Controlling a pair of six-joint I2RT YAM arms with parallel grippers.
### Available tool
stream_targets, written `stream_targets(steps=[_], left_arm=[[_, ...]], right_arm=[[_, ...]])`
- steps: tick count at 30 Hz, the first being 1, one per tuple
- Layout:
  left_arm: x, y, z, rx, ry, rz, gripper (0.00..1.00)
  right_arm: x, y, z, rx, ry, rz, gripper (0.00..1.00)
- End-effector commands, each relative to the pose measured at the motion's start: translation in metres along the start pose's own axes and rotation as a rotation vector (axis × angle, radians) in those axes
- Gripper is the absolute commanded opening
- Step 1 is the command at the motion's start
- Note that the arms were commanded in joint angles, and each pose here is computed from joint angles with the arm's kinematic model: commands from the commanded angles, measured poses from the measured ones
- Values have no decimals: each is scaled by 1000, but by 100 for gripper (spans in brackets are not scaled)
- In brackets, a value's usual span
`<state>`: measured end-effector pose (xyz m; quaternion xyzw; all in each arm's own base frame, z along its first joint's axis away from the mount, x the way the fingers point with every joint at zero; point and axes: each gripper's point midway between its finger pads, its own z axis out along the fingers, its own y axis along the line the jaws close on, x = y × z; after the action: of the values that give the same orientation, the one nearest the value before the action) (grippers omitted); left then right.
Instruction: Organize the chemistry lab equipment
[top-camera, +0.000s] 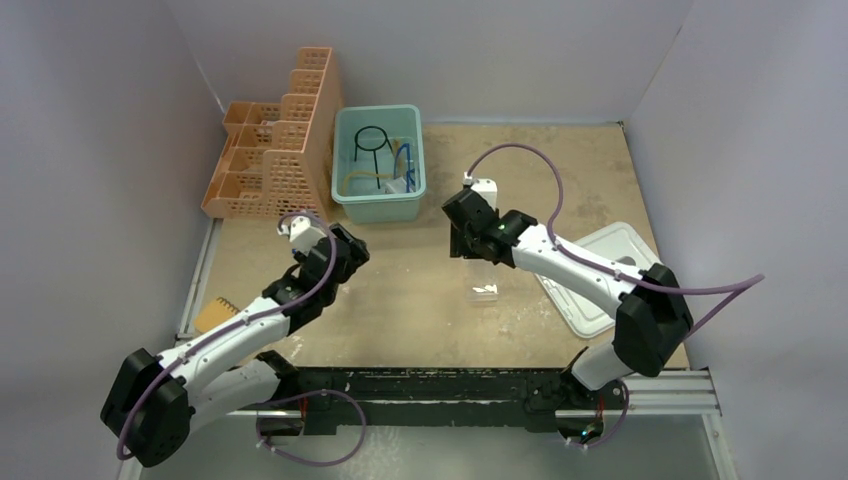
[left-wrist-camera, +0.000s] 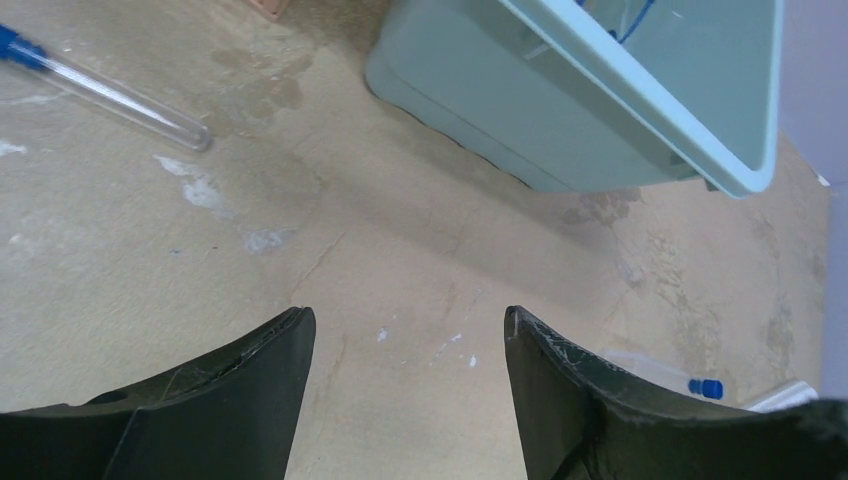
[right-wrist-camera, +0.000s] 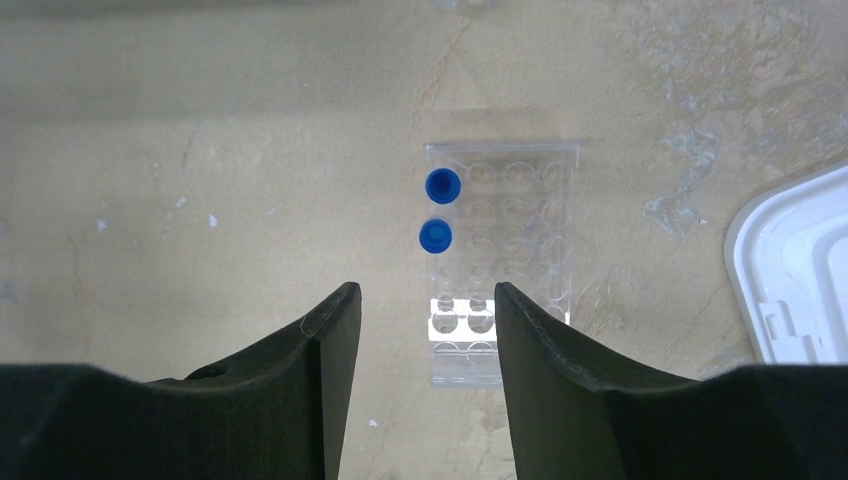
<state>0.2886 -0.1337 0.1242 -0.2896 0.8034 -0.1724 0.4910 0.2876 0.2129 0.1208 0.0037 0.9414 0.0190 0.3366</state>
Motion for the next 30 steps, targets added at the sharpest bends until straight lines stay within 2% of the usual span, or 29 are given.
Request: stream_targets(steps=[1,8,10,12,16,27,28,30], left_arm=[[-10,24,-2,-120,-41,-30,68],[-26,76,-5,-369,-86,-52,65],[-35,88,-2,-410,-101,-72,68],[-41,98,3,-448,-107,-82,75],[-53,114,20,-521,-86,-72,76],[-60,115,66,-586,-96,-94,78],[-60,116,68,-603,-100,-95,77],[-61,122,72,-640,-115,-84,70]], right_arm=[[-31,5,-16,1,-72,28,54],[-44,8,-24,-32,-125,33,53],[-44,7,-25,-40,-136,33,54],[-45,6,-27,-49,-151,36,54],[-46,2,-30,-55,-182,36,54],[-50,-14,-29,-9,-246,28,54],[-51,-15,-29,-7,-252,27,54],[-53,-16,-29,-4,-264,24,54]])
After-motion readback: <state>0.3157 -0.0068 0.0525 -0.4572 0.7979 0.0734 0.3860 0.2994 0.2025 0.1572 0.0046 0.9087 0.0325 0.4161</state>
